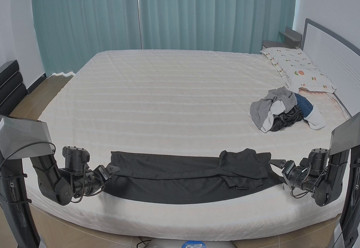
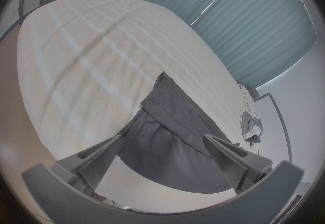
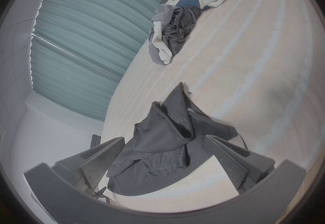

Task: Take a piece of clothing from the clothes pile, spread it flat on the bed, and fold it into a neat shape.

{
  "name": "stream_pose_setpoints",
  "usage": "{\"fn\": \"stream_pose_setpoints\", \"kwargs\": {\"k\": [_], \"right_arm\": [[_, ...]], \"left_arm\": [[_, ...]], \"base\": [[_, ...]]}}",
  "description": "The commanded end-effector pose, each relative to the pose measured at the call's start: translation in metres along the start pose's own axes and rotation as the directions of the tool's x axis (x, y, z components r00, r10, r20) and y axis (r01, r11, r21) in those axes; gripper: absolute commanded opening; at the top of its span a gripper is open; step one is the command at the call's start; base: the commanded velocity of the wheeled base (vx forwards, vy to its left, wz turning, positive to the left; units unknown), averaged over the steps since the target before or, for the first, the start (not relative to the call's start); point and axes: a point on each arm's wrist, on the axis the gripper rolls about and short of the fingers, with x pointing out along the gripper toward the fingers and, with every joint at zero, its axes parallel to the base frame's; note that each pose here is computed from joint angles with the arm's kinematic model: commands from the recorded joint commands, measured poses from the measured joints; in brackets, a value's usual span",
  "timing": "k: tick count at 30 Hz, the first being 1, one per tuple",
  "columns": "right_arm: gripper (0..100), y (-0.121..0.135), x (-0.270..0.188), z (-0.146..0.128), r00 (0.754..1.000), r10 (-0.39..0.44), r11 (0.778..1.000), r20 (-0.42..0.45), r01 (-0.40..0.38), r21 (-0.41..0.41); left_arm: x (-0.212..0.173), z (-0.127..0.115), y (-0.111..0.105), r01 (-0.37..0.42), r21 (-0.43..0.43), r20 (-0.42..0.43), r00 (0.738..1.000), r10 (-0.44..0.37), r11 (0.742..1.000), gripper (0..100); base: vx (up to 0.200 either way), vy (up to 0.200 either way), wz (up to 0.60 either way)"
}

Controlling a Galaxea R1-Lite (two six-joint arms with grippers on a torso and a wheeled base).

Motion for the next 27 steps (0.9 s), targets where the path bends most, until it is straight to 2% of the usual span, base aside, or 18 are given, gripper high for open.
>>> {"fn": "stream_pose_setpoints", "kwargs": {"k": [1, 5, 9, 15, 19, 27], "right_arm": [[100, -0.012, 0.004, -0.011, 0.998, -0.054, 0.998, -0.030, 0.054, 0.025], [100, -0.016, 0.008, -0.014, 0.995, -0.096, 0.995, -0.008, 0.097, 0.021], [100, -0.015, 0.007, -0.013, 0.995, -0.099, 0.995, -0.002, 0.099, 0.020], [100, -0.015, 0.005, -0.014, 0.994, -0.110, 0.994, 0.005, 0.110, 0.016], [100, -0.015, 0.006, -0.016, 0.990, -0.139, 0.990, 0.031, 0.140, -0.026], [100, -0.014, 0.005, -0.016, 0.990, -0.138, 0.990, 0.028, 0.139, -0.027]], "left_arm": [[0.008, -0.025, 0.011, -0.060, 0.026, -0.035, 0.998, 0.061, 0.998, 100], [0.016, -0.037, 0.010, -0.112, 0.069, 0.012, 0.994, 0.111, 0.991, 100], [0.020, -0.040, 0.013, -0.143, 0.114, 0.032, 0.990, 0.141, 0.983, 100], [0.021, -0.040, 0.012, -0.143, 0.118, 0.034, 0.990, 0.140, 0.983, 100], [0.022, -0.041, 0.013, -0.147, 0.131, 0.033, 0.989, 0.144, 0.980, 100], [0.011, -0.039, 0.012, -0.144, 0.125, 0.037, 0.989, 0.141, 0.982, 100]], "base": [[0.000, 0.000, 0.00], [0.000, 0.000, 0.00], [0.000, 0.000, 0.00], [0.000, 0.000, 0.00], [0.000, 0.000, 0.00], [0.000, 0.000, 0.00]]}}
